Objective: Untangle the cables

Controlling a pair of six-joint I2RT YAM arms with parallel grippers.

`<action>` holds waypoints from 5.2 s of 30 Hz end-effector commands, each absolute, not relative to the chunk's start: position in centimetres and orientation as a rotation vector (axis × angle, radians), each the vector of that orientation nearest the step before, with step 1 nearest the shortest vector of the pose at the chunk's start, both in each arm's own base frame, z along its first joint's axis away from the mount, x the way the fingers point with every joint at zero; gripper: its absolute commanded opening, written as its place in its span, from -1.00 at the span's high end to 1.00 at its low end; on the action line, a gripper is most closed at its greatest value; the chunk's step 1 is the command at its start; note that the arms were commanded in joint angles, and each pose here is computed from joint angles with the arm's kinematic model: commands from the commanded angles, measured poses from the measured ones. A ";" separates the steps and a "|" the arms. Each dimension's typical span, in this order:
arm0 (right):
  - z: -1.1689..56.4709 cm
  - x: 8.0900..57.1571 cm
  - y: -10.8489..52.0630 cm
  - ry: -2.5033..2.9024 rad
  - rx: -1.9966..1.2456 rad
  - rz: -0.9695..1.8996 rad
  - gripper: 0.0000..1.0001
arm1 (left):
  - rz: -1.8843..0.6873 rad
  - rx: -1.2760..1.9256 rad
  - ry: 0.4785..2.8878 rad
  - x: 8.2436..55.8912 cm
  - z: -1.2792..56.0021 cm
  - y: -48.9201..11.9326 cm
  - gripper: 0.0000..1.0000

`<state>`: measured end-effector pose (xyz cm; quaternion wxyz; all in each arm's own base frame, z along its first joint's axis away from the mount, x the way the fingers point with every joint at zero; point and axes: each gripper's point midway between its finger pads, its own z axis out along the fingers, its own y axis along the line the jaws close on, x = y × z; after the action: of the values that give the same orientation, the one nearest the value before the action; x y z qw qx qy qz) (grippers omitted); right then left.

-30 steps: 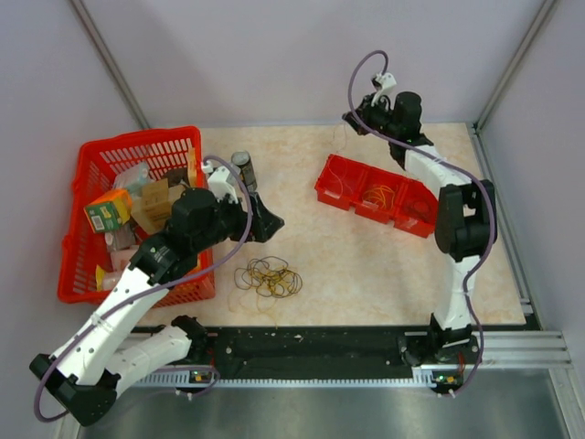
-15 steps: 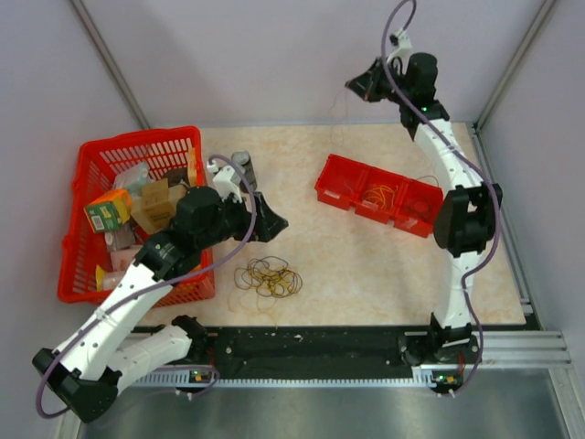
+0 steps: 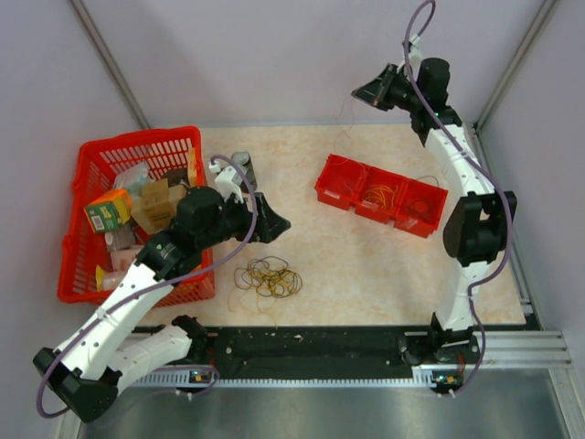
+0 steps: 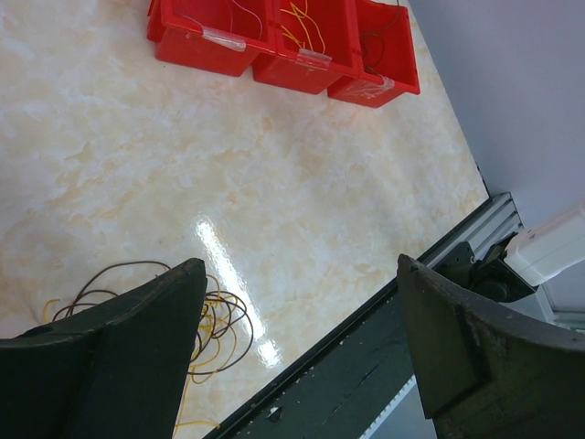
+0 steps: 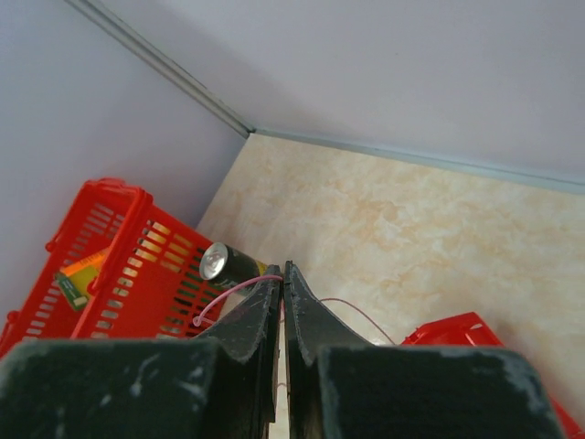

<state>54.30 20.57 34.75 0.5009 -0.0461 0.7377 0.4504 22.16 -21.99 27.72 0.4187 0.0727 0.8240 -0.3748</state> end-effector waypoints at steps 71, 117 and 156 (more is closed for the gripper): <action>26.3 53.8 20.4 1.492 -0.067 0.661 1.00 | -0.968 0.222 2.010 21.3 28.5 -21.8 -0.86; 21.2 39.6 19.8 2.145 -0.199 0.458 -0.29 | -0.834 0.373 2.316 19.6 18.2 -25.1 -0.72; 9.1 16.1 37.9 2.274 -0.277 1.336 0.51 | -0.696 0.077 2.390 18.7 12.2 -21.0 -0.33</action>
<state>16.23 36.40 7.35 0.2330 -0.0968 0.8545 0.4541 17.74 -20.82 10.97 0.2850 0.0539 0.9237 -0.2505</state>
